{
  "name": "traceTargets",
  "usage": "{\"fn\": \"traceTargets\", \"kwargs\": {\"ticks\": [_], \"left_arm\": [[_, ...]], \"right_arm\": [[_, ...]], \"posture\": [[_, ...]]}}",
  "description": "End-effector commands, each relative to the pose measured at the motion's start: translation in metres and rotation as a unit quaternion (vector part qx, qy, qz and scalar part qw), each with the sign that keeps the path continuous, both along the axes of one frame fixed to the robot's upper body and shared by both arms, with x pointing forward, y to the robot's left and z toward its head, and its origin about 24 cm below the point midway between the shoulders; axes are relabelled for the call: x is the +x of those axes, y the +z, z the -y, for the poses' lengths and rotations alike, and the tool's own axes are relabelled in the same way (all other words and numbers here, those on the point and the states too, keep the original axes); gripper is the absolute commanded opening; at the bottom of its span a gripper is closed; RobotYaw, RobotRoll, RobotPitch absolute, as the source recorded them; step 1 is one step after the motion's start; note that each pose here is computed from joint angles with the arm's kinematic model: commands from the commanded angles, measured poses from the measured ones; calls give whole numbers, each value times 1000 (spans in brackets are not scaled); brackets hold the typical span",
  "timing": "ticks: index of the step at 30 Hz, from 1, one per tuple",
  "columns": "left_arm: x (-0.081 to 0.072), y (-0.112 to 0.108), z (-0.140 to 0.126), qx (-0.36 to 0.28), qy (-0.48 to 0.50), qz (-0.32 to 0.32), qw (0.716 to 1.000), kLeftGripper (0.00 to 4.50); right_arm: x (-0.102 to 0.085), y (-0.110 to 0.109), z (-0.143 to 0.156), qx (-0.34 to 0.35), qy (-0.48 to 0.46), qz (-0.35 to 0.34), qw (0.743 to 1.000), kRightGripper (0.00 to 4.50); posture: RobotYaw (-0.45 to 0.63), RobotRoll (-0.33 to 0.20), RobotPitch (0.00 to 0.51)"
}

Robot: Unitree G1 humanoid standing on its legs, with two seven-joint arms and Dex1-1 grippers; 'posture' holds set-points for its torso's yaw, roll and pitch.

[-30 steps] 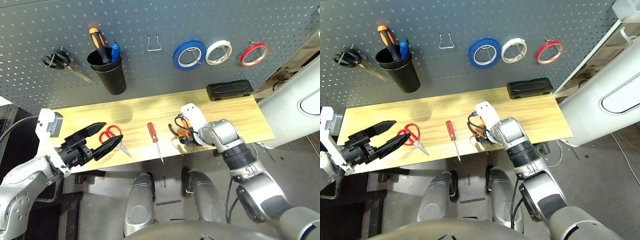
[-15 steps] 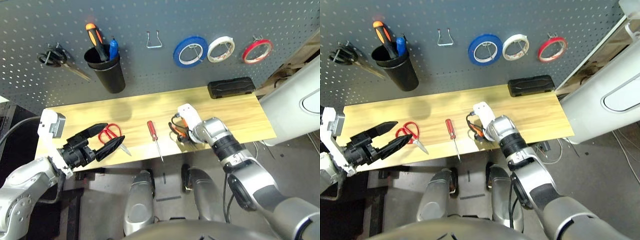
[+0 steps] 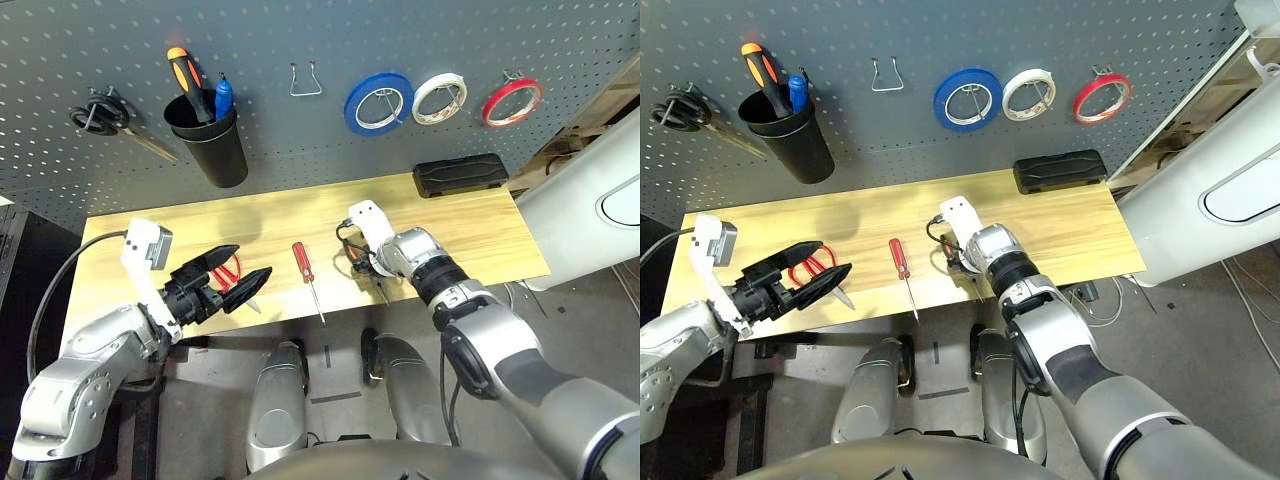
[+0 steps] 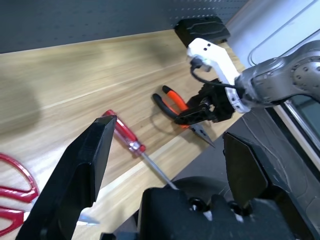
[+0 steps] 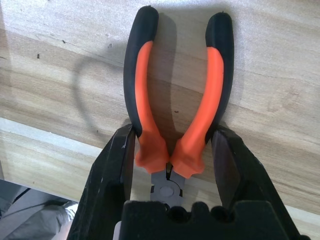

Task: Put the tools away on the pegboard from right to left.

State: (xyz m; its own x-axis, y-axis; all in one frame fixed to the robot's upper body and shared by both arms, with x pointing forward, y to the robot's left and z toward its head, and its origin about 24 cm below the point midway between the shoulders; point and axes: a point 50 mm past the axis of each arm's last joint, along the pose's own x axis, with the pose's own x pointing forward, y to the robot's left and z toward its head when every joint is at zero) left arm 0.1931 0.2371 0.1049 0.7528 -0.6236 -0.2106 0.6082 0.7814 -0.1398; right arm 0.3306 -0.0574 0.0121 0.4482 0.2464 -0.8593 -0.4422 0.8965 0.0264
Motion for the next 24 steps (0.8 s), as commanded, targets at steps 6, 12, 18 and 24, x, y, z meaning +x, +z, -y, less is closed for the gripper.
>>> {"fn": "traceTargets", "kwargs": {"ticks": [6, 12, 18, 24], "left_arm": [[0, -13, -12, 3, 4, 5, 1000, 4500], [5, -14, -21, 9, 14, 22, 1000, 4500], [12, -9, -29, 15, 28, 44, 998, 4500], [18, -4, -38, 21, 48, 67, 996, 4500]], "right_arm": [[-5, 3, 15, 10, 10, 6, 1000, 2428], [-6, 36, 31, 45, 52, 96, 993, 2428], [-15, 70, 43, 90, 123, 197, 968, 2428], [-29, 99, 49, 140, 188, 290, 928, 2428]], "posture": [[46, 0, 226], [32, 0, 192], [29, 0, 152], [36, 0, 123]]}}
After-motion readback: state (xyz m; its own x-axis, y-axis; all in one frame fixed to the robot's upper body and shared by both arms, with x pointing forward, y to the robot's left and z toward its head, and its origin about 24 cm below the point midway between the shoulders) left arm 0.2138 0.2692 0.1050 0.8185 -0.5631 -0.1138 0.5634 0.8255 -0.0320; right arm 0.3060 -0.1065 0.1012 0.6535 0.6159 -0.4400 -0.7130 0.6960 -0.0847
